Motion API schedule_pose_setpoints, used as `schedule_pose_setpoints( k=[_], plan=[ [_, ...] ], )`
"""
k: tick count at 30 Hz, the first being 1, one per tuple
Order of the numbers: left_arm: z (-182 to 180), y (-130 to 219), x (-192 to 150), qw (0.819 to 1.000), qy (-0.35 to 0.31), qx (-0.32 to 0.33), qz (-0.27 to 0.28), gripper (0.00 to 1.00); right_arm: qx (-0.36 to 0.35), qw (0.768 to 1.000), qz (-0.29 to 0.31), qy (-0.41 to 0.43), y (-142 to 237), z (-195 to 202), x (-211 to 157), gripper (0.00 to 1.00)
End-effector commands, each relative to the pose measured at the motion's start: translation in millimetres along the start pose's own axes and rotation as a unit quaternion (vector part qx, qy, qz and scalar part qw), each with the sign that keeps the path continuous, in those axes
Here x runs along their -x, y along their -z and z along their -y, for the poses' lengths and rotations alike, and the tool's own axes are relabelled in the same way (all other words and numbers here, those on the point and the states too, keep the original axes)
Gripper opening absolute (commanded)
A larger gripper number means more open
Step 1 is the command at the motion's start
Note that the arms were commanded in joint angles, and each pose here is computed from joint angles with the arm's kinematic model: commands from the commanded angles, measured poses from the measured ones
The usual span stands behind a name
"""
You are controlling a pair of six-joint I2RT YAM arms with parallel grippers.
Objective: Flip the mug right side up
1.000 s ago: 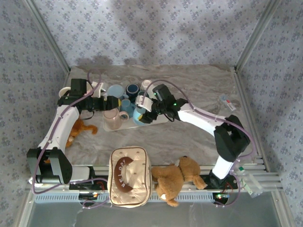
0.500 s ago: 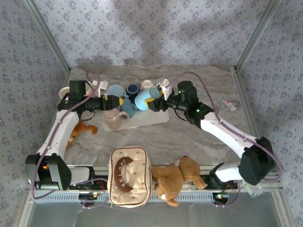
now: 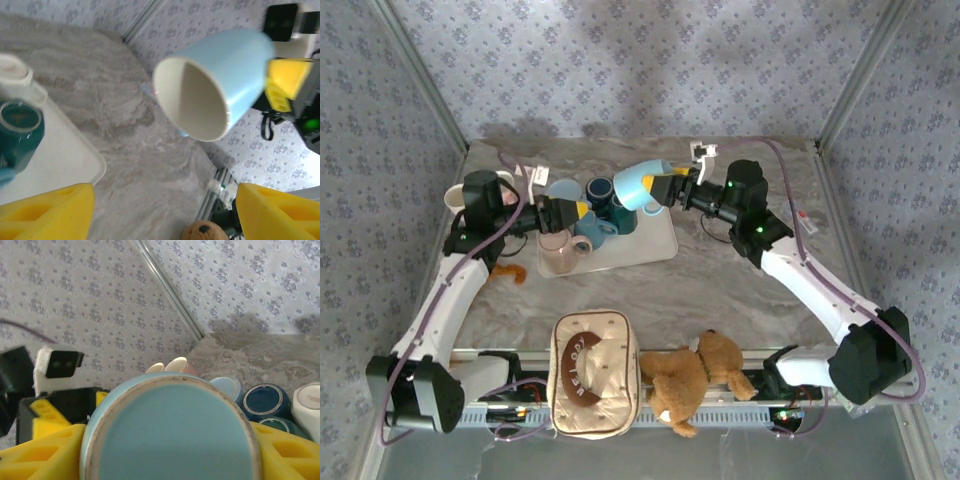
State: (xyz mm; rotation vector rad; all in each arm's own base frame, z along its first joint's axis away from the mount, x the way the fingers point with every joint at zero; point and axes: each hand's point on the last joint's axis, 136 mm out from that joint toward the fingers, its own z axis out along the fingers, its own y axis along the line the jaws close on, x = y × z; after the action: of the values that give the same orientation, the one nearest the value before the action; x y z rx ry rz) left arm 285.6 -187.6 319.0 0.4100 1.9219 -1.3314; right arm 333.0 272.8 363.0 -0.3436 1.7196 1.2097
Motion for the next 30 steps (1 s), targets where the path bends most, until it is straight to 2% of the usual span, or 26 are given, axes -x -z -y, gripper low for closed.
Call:
schedule_pose_setpoints(
  k=[1,6,17,20,30],
  plan=[
    [36.7,8.1,27.8,0.995,-0.065,-0.023,0.065,0.75,0.060,0.997,0.036,-0.035,5.6,-34.7,36.8,0.51],
    [59.4,7.1,33.2,0.991,-0.098,-0.035,0.085,0.77,0.063,0.993,0.050,-0.088,6.1,-24.3,43.4,0.51],
    [71.4,-20.6,49.6,0.991,-0.036,-0.087,0.097,0.80,0.109,0.979,0.055,-0.160,1.3,-28.7,50.5,0.50],
    [82.8,-29.6,48.7,0.990,-0.052,-0.101,0.088,0.77,0.112,0.979,0.052,-0.164,-0.3,-30.4,48.9,0.50],
    [98.1,-48.0,48.4,0.988,-0.067,-0.118,0.074,0.58,0.120,0.978,0.047,-0.165,-7.0,-37.8,43.4,0.49]
  ],
)
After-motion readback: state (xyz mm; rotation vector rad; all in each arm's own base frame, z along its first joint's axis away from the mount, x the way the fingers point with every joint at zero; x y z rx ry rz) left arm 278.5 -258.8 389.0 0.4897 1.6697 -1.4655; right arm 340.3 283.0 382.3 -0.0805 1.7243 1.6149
